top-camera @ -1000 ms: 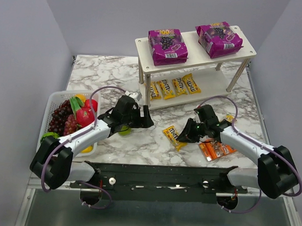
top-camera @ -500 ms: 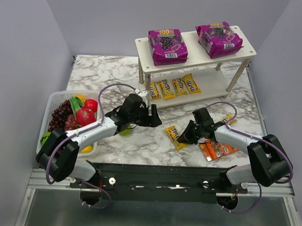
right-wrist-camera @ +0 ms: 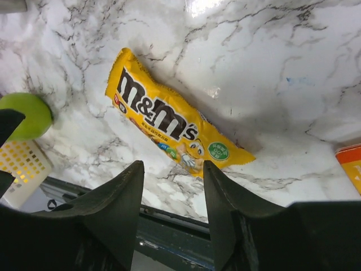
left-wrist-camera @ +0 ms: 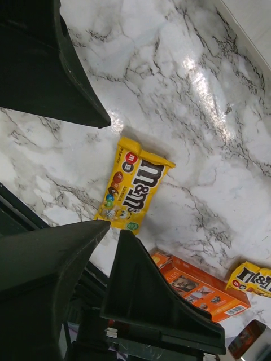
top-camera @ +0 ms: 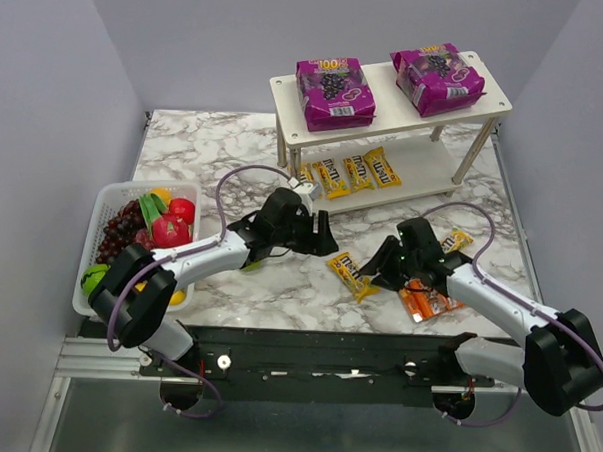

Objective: Place and organize the candy bags onto the shelf

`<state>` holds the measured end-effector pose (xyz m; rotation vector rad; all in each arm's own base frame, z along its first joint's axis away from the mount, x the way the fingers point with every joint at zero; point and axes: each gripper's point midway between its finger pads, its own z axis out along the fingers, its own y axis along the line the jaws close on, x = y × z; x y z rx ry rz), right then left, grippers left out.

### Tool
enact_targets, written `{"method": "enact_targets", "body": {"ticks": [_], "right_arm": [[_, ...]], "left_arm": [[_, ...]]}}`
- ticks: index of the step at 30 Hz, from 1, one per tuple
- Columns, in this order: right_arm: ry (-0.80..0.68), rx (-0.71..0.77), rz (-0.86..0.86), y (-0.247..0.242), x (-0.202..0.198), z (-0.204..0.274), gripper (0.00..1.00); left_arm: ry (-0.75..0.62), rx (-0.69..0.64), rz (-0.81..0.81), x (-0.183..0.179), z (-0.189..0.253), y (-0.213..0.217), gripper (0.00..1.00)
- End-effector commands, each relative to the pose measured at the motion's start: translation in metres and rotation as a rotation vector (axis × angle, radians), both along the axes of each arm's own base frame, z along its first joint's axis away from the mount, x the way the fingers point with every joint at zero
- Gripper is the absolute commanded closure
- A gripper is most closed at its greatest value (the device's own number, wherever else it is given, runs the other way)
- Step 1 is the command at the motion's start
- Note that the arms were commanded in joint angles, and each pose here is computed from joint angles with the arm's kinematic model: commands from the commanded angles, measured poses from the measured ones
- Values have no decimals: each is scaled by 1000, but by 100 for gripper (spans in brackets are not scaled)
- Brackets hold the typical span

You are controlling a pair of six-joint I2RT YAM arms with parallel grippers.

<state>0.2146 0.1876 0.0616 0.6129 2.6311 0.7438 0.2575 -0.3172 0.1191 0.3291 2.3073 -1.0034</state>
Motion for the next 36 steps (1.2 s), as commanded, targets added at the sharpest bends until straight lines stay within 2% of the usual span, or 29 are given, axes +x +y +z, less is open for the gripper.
{"method": "enact_targets", "body": {"ticks": [1,11,19,22,29,34,36], "right_arm": [[130,14,-7,-6,-34,-21,45],[153,20,-15,-11,-47,-41,45],[167,26,-50,-8,-40,-55,51],[176,23,-63,-8,-39,-59,60],[205,8,-98,-16,-49,-67,88],[195,17,-102,-18,-53,-65,99],[188,20,-95,-17,-53,-63,99]], "left_arm": [[-53,-50,-59,7,13,-27,26],[-25,8,-118,4,-21,-57,41],[71,163,-72,0,-69,-42,48],[101,222,-56,0,-84,-34,50],[132,288,-46,-4,-100,-25,55],[117,311,-29,-1,-96,-20,56],[107,323,-15,2,-94,-17,56]]}}
